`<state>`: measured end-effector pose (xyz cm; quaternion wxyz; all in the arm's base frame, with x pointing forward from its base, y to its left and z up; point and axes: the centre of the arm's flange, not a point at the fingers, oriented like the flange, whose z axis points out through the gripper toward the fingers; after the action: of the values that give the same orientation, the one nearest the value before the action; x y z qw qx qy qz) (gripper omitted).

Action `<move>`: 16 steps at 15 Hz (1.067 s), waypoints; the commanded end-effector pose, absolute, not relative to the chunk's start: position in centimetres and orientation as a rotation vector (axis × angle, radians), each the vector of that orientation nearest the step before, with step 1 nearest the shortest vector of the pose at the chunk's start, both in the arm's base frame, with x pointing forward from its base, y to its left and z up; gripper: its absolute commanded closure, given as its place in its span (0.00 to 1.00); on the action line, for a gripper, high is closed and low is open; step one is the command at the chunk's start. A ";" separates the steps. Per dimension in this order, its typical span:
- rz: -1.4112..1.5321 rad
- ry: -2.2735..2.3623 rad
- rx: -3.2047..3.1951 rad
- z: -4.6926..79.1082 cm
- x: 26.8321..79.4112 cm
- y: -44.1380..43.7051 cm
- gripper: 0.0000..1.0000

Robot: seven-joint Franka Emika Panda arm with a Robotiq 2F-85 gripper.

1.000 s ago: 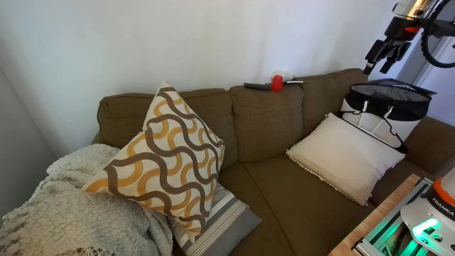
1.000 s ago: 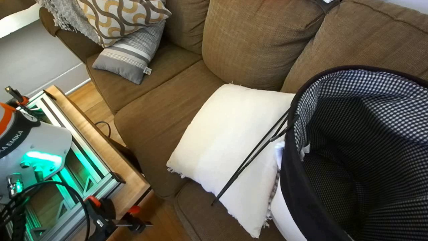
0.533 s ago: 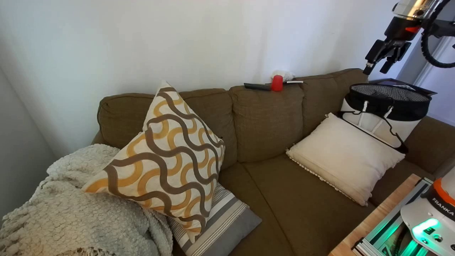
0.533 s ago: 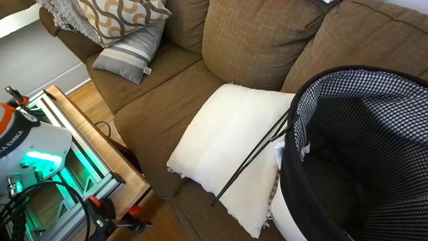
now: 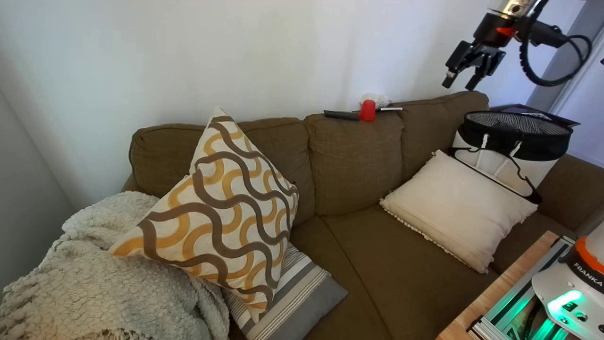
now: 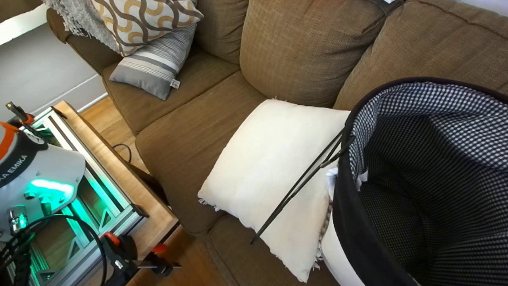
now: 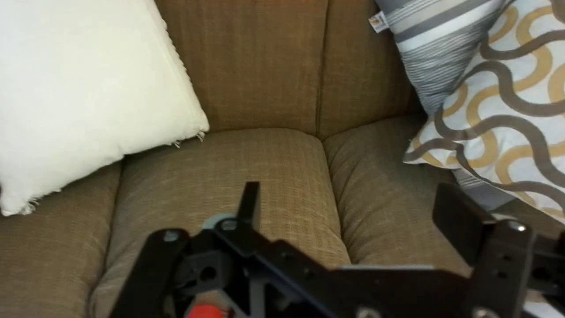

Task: Move the pillow to the right

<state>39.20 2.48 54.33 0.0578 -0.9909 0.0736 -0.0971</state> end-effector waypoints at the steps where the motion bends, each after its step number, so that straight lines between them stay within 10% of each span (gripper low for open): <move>1: -0.222 0.022 -2.947 54.7 46.3 9.4 0.00; 13: 0.178 -0.726 -2.925 52.9 56.4 36.4 0.00; 16: 0.118 -0.670 -2.910 50.6 52.3 33.7 0.00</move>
<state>52.29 33.70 50.58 0.0766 -0.9709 -0.2235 0.0395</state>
